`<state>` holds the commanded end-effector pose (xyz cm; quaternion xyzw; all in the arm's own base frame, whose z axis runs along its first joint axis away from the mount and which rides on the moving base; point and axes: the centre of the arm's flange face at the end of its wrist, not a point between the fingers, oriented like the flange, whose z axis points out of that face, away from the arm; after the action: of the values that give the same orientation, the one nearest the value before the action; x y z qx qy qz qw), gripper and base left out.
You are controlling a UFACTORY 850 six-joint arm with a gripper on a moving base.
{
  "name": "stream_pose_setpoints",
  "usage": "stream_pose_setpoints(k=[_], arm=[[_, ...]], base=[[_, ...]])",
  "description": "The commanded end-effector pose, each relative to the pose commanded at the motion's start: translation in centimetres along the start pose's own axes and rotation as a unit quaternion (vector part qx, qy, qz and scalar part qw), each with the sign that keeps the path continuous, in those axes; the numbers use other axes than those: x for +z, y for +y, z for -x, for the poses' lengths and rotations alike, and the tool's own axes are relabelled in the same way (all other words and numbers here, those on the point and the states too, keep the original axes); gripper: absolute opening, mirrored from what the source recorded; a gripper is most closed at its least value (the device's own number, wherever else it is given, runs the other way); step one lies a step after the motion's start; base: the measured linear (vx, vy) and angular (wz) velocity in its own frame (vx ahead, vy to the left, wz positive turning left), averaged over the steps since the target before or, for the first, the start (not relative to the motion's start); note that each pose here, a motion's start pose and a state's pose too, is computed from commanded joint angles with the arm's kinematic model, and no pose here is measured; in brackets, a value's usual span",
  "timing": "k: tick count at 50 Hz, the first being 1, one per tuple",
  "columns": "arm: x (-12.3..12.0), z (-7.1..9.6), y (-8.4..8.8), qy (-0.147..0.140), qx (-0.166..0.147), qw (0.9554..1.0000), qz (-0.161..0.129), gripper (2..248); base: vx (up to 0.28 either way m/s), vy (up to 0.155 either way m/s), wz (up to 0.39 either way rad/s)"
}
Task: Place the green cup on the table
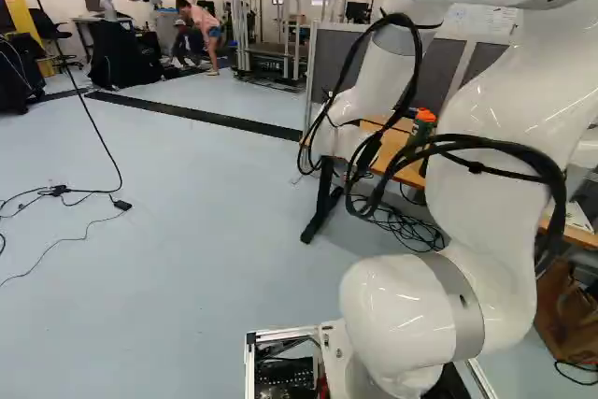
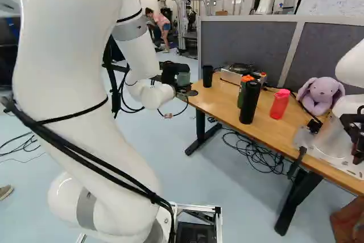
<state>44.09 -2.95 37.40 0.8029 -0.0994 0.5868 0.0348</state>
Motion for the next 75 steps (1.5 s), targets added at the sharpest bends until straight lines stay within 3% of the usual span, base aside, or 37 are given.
stream_pose_setpoints(k=[12,25,46,62,75], arm=[[2.5,-0.8,0.8,0.015,0.023,0.9991,0.032,119],[5.5,-0.5,1.7,0.025,0.046,0.9961,0.071,119],[6.6,0.6,3.0,0.06,0.076,0.9858,0.137,119],[6.8,1.6,4.1,0.076,0.016,0.977,0.199,119],[7.0,2.7,4.7,0.081,0.009,0.9689,0.234,119]], base=[[0.0,0.0,0.0],[0.0,0.0,0.0],[0.0,0.0,0.0],[0.0,0.0,0.0],[0.0,0.0,0.0]])
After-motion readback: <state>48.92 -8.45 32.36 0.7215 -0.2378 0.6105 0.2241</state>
